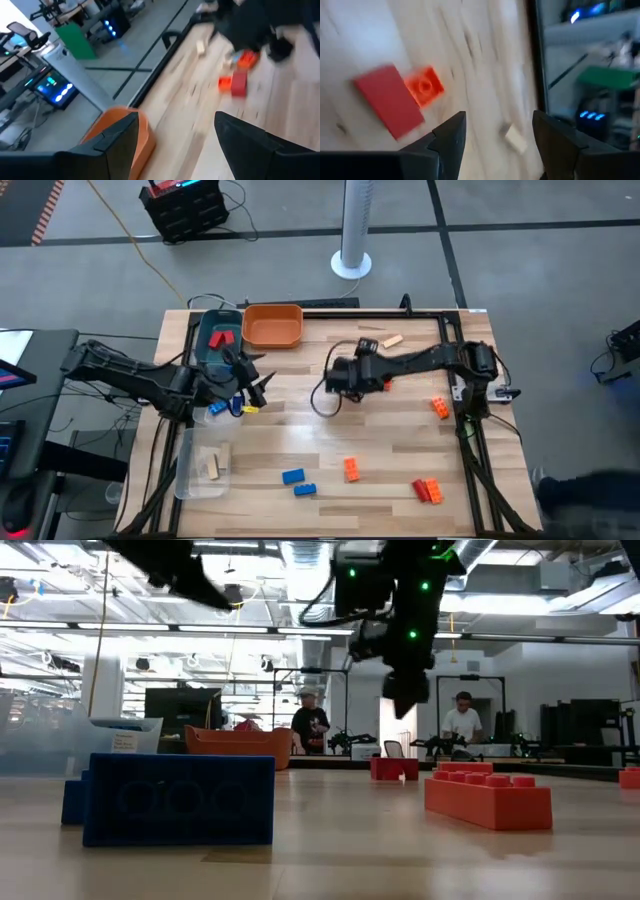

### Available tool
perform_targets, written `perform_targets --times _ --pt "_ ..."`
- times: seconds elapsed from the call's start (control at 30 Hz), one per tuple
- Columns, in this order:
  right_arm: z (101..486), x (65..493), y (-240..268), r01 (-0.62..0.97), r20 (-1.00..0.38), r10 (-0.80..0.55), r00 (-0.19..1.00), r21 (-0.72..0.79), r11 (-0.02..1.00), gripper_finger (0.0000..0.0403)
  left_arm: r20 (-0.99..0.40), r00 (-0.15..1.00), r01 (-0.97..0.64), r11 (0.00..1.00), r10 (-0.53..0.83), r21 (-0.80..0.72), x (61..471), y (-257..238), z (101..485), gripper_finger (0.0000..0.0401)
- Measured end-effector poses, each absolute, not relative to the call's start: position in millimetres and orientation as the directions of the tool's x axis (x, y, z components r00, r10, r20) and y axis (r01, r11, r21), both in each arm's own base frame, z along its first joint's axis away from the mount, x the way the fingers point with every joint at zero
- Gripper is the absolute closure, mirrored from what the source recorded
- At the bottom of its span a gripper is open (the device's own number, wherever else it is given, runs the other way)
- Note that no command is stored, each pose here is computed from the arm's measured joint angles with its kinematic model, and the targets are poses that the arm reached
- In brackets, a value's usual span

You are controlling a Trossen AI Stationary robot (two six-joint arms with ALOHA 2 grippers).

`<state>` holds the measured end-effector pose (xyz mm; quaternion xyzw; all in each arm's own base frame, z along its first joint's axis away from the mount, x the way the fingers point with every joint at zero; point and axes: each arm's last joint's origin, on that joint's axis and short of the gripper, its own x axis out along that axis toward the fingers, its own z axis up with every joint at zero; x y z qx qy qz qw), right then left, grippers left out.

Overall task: Sort blocks
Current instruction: Put the wooden red block into the blue bin

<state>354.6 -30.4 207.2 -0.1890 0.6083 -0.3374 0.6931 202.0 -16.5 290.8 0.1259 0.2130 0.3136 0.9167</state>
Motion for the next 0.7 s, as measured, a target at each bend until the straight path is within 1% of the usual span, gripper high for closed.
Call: perform_targets --times 0.07,0.1,0.2,0.3,0.4,0.5,0.57,0.7 --pt "212.6 348.2 -45.3 0.257 -0.765 -0.644 0.002 -0.622 0.74 0.0168 -0.31 0.702 -0.508 0.756 0.642 0.414 198.7 -15.6 276.3 0.0148" --pt "215.7 346.2 -51.4 0.262 -0.802 -0.598 0.007 -0.575 0.775 0.0168 -0.296 0.708 -0.504 0.752 0.641 0.425 197.5 -15.2 272.3 0.0148" --pt "225.6 341.9 -65.2 0.253 -0.892 -0.448 0.063 -0.42 0.872 0.0168 -0.255 0.722 -0.505 0.742 0.643 0.44 189.4 -12.2 264.4 0.0148" --pt "235.1 340.2 -66.8 0.222 -0.927 -0.35 0.135 -0.316 0.922 0.0168 -0.235 0.757 -0.486 0.765 0.61 0.422 178.3 -10.8 265.2 0.0147" --pt "235.3 343.3 -61.8 0.147 -0.933 -0.318 0.167 -0.295 0.944 0.0168 -0.202 0.792 -0.481 0.793 0.576 0.374 166.0 -9.6 275.4 0.0147" --pt "219.0 345.5 -55.0 0.06 -0.948 -0.269 0.168 -0.263 0.963 0.0168 -0.183 0.82 -0.472 0.821 0.543 0.32 154.9 -8.4 281.8 0.0147" --pt "208.9 344.6 -52.5 0.044 -0.958 -0.216 0.187 -0.212 0.976 0.0168 -0.189 0.831 -0.461 0.838 0.523 0.291 148.7 -7.8 282.8 0.0147" --pt "194.8 339.6 -53.2 0.057 -0.962 -0.207 0.178 -0.2 0.978 0.0168 -0.2 0.837 -0.456 0.851 0.51 0.261 140.9 -6.7 283.2 0.0147"
